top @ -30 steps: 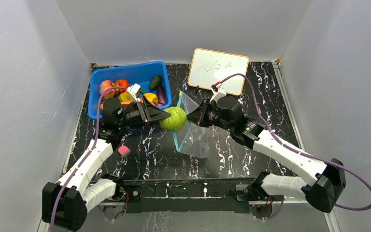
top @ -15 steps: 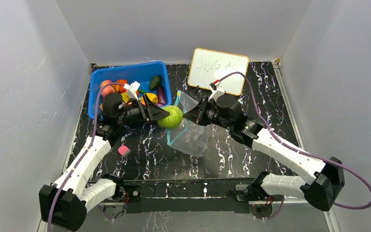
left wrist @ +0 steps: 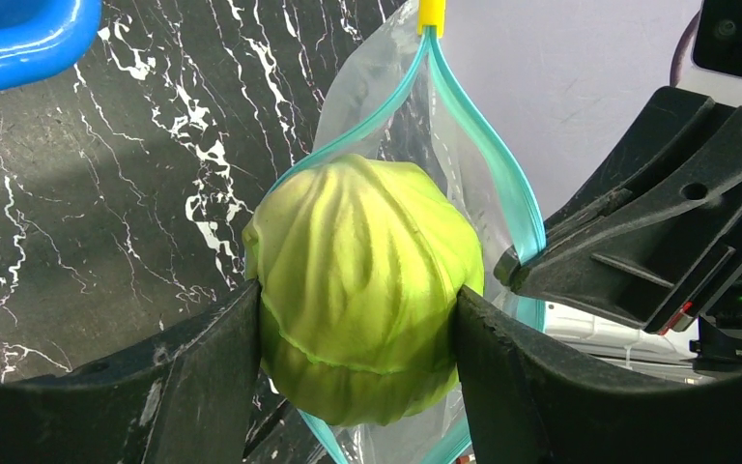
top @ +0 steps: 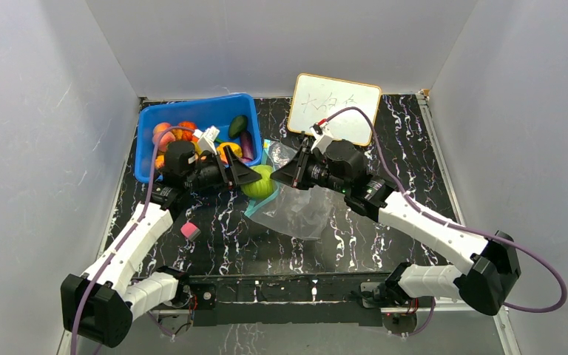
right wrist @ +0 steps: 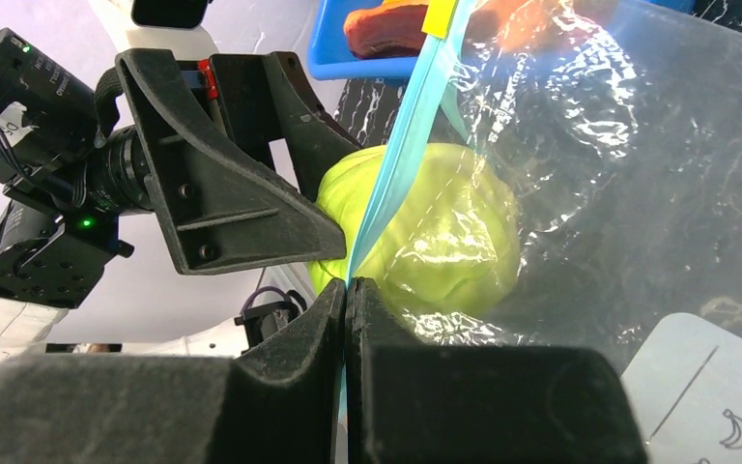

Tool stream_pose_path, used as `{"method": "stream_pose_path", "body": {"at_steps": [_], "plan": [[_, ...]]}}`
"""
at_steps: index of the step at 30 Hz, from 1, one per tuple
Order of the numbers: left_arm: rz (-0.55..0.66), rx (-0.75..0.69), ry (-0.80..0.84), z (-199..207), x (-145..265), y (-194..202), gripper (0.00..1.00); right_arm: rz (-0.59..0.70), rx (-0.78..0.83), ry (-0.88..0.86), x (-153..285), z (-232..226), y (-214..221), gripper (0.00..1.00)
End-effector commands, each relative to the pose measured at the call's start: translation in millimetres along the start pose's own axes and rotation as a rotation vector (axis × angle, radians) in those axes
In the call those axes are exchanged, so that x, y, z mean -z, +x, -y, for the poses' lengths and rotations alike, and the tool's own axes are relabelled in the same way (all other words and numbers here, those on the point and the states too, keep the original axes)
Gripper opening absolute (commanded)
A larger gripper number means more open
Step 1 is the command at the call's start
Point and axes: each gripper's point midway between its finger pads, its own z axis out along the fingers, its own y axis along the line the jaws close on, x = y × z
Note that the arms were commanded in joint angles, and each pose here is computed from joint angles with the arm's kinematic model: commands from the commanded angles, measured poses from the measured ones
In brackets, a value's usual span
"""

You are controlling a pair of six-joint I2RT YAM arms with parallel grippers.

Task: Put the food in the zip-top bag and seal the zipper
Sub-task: Place the fake vegetable in the zipper food storage bag.

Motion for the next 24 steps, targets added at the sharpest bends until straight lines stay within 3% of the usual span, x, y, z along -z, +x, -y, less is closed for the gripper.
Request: {"method": "stream_pose_path", "body": {"at_steps": [1, 13, 19, 21, 24], "plan": [[0.013, -0.038, 0.048, 22.2, 4.8, -8.8, 0.33, 0.051, 0.013, -0.135, -0.2, -42.3, -22.9, 0.0], [-0.03, -0.019, 0.113, 38.3, 2.8, 0.8, 0.35, 0.027, -0.008, -0.178, -8.2, -47.8, -18.7, 0.0], [-0.034, -0.035, 0.084, 37.0, 2.9, 2.7, 0.41, 0.033, -0.006, -0.18, -6.5, -48.3, -19.4, 0.0], [-0.045, -0.021, 0.099, 39.5, 2.3, 4.3, 0.46, 0.035, -0.005, -0.177, -5.4, -47.6, -19.7, 0.0], [-0.055, -0.011, 0.108, 42.6, 3.7, 5.4, 0.65, 0.047, -0.001, -0.166, -2.2, -45.6, -20.3, 0.0]]}}
